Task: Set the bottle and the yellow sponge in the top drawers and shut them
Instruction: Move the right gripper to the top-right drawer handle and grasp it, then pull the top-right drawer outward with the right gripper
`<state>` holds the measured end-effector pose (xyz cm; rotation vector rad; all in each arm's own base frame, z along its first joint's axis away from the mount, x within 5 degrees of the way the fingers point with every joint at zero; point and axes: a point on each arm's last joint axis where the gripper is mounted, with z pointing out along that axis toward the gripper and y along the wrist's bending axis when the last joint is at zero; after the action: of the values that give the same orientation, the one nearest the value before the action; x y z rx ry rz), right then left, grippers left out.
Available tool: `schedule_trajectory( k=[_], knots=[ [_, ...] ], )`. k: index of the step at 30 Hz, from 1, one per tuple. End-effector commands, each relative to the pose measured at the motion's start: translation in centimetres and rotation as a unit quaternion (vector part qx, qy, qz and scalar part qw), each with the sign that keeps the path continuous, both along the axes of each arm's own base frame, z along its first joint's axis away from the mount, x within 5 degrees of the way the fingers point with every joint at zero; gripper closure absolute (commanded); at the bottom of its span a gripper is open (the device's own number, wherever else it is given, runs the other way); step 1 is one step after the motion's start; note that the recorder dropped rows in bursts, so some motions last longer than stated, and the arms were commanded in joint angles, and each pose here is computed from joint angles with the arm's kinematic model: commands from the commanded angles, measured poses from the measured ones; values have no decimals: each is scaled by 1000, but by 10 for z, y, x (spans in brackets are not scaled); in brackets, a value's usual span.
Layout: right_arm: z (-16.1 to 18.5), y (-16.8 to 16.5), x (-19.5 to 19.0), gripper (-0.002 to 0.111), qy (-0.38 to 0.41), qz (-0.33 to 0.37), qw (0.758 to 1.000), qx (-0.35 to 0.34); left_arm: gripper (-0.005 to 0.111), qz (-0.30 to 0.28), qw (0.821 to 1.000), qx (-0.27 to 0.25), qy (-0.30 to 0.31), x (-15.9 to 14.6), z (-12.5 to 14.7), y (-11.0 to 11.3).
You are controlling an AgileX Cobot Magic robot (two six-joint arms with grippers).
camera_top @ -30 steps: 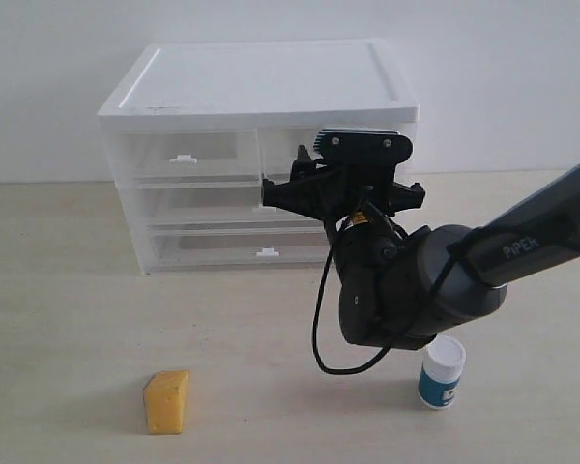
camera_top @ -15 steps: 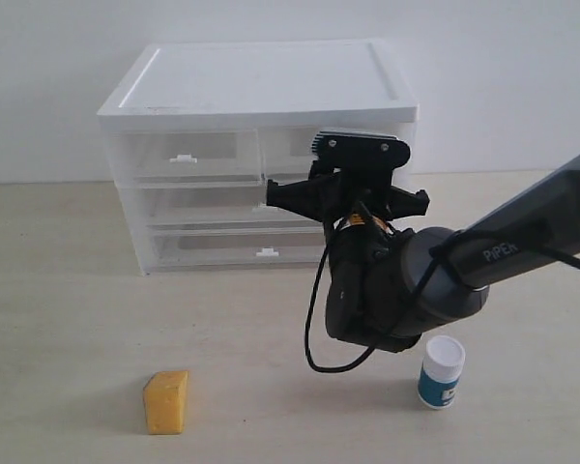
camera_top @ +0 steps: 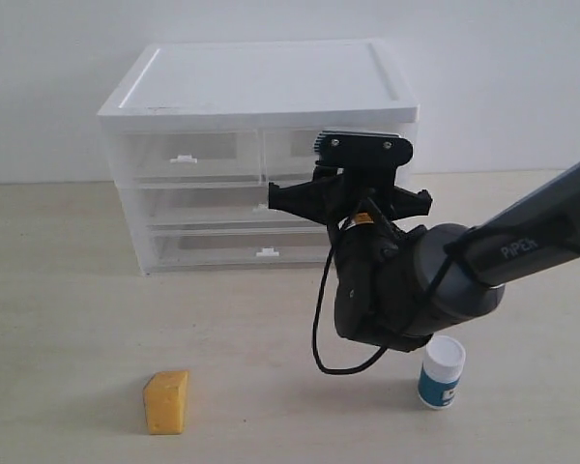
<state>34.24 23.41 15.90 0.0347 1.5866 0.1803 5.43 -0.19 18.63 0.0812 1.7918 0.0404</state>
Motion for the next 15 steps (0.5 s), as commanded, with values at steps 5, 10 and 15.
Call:
schedule_trajectory(
  k=[5,10,15],
  knots=[
    [9,-22,-30,108,40,4,999,-4,103,1,1000,2,-2,0,-1,0],
    [8,-19,-55,108,54,22,998,-11,103,1,1000,2,-2,0,-1,0],
    [10,-19,-80,108,55,30,998,-12,103,1,1000,2,-2,0,-1,0]
  ],
)
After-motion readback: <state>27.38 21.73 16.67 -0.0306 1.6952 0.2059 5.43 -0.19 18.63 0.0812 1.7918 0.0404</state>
